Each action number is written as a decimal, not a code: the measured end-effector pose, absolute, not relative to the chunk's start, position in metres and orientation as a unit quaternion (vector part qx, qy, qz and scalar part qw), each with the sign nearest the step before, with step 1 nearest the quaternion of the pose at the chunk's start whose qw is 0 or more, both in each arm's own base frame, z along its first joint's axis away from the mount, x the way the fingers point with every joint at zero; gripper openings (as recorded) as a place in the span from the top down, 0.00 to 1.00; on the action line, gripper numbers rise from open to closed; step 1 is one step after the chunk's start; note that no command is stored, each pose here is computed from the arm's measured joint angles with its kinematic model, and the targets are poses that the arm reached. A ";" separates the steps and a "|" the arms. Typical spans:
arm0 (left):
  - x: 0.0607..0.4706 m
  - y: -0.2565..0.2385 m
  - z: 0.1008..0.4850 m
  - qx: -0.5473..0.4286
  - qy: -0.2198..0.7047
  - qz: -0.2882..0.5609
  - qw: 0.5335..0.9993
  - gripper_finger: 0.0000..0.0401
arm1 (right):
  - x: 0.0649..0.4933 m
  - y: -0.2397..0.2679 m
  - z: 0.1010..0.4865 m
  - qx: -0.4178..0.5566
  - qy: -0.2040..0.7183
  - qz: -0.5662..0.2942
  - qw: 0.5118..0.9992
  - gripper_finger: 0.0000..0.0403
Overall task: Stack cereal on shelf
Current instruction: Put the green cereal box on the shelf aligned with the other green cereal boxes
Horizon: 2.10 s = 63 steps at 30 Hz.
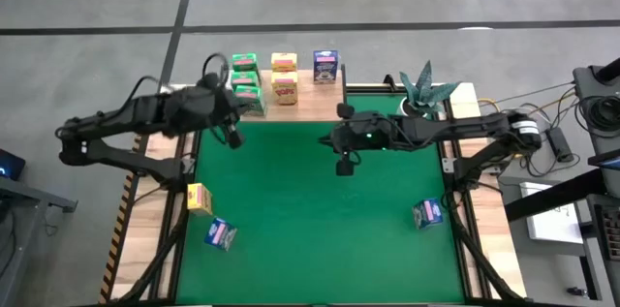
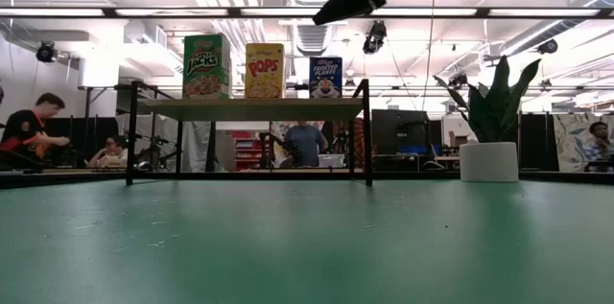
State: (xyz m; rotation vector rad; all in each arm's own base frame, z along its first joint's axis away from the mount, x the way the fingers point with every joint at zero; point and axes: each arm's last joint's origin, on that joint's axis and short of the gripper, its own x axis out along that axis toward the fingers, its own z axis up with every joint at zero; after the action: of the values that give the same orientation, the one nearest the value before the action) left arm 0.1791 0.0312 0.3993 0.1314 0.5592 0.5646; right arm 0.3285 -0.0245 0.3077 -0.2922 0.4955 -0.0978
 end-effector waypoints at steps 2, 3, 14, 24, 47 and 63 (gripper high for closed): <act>0.183 0.044 0.402 0.052 0.293 0.288 0.910 1.00 | 0.322 -0.024 0.303 -0.144 0.230 -0.050 0.961 0.98; 0.184 0.050 0.403 0.050 0.303 0.295 0.905 1.00 | 0.319 -0.023 0.301 -0.144 0.222 -0.051 0.963 0.98; 0.201 0.099 0.388 0.026 0.369 0.327 0.870 1.00 | 0.293 -0.022 0.275 -0.145 0.165 -0.060 0.974 0.98; 0.213 0.106 0.375 0.012 0.396 0.329 0.857 1.00 | 0.291 -0.022 0.273 -0.150 0.161 -0.060 0.974 0.98; 0.211 0.105 0.374 -0.075 0.374 0.368 0.848 1.00 | 0.291 -0.022 0.271 -0.149 0.167 -0.059 0.973 0.98; 0.201 0.101 0.380 -0.091 0.357 0.384 0.846 1.00 | 0.290 -0.021 0.270 -0.149 0.174 -0.058 0.972 0.98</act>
State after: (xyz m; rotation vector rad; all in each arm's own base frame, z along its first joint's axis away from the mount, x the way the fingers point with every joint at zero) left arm 0.2012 0.1012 0.3795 -0.1916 0.7534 0.8108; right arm 0.2903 -0.0215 0.2699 -0.3008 0.3520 -0.1165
